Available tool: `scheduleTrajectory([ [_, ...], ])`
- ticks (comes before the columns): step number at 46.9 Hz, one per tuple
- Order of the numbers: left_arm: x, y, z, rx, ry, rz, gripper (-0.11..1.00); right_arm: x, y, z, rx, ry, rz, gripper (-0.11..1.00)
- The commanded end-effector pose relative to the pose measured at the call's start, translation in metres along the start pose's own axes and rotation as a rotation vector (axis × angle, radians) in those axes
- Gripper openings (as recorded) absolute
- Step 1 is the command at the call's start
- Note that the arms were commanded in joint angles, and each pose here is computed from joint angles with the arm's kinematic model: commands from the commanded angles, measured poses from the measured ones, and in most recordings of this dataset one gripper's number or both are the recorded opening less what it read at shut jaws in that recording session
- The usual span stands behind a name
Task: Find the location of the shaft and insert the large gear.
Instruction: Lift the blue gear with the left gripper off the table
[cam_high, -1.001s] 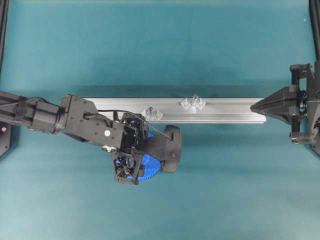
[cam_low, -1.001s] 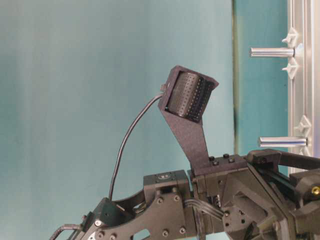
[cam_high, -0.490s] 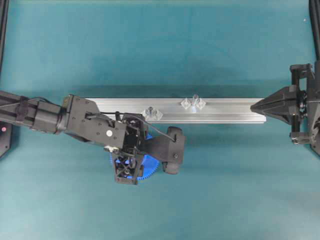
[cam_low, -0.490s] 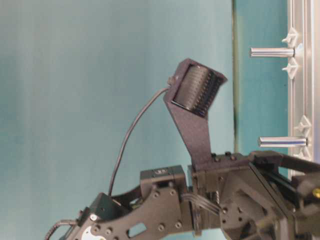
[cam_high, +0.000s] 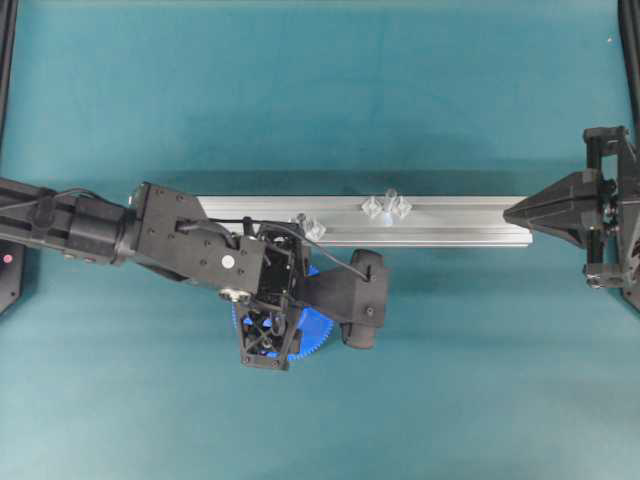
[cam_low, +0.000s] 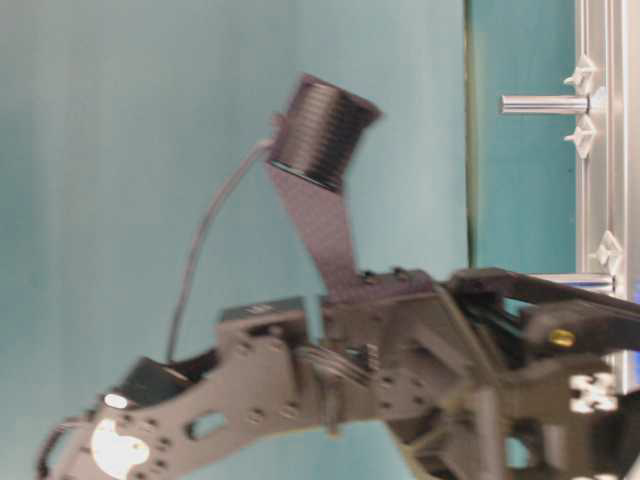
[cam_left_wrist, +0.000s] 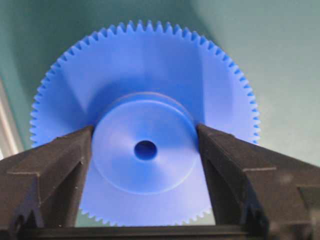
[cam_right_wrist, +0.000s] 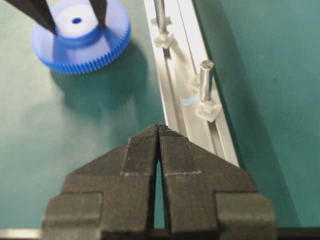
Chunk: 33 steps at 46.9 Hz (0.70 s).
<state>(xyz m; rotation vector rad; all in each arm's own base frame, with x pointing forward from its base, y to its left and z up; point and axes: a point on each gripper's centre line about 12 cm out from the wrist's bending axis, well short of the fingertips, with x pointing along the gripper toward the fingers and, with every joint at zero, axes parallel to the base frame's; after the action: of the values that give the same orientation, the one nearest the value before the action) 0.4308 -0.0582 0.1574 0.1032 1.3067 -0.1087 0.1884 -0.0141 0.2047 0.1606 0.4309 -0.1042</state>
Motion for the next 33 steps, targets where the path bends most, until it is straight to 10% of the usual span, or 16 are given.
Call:
scheduleTrajectory([
  [1, -0.038, 0.005, 0.017, 0.005, -0.095, 0.008, 0.71, 0.0, 0.0, 0.004, 0.011, -0.009, 0.0, 0.01],
  [33, -0.108, 0.031, 0.045, 0.039, -0.184, 0.04, 0.71, 0.0, 0.0, 0.003, 0.01, -0.008, 0.0, 0.01],
])
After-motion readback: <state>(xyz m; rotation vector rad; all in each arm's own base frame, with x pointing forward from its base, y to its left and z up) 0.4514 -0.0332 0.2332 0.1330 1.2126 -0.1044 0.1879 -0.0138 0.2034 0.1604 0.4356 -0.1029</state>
